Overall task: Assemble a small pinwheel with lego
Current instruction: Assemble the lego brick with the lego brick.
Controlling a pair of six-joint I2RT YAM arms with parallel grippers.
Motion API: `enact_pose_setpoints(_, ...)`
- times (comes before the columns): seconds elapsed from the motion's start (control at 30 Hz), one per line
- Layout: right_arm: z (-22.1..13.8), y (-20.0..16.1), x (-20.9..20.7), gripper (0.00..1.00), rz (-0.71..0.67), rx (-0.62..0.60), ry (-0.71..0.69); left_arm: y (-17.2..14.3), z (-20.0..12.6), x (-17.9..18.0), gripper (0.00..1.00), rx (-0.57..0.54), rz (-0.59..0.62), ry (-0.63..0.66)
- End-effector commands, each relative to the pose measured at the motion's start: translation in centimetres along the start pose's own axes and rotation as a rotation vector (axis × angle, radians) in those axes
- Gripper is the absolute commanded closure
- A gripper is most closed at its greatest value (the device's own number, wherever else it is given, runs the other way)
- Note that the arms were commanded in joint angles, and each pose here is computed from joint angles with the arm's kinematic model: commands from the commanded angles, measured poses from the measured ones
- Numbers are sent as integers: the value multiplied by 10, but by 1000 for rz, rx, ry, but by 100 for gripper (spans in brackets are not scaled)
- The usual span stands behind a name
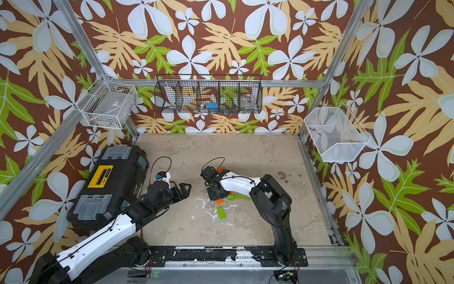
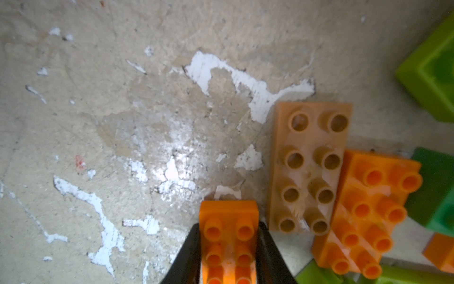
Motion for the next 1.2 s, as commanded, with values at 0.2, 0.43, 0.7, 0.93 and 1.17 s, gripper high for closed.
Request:
enact_pose_setpoints(0.2, 1, -21, 6, 72, -18, 51, 21, 0, 1, -2, 0, 5, 0, -12)
enact_pose_setpoints(0.43, 2, -23, 11, 71, -23, 53, 39, -1, 1, -3, 0, 10, 0, -15)
enact_pose_setpoints(0.7, 3, -23, 17, 70, -32, 56, 45, -1, 1, -2, 0, 10, -3, -13)
enact_pose_setpoints(0.93, 3, -27, 15, 68, -24, 60, 41, -3, 1, 0, 0, 12, -1, -8)
enact_pose_setpoints(1.17, 6, -29, 12, 56, -21, 65, 29, -4, 0, 3, 0, 10, -7, -1)
Point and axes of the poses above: each gripper's point midway between its finger pads, its own z axis out along the fingers, its own x axis along the line the jaws close on, y = z × x, the point moved 1 cm from there along -z, back along the fingers, and after that the axes turned 1 degree about -z, right-handed, at the moved point
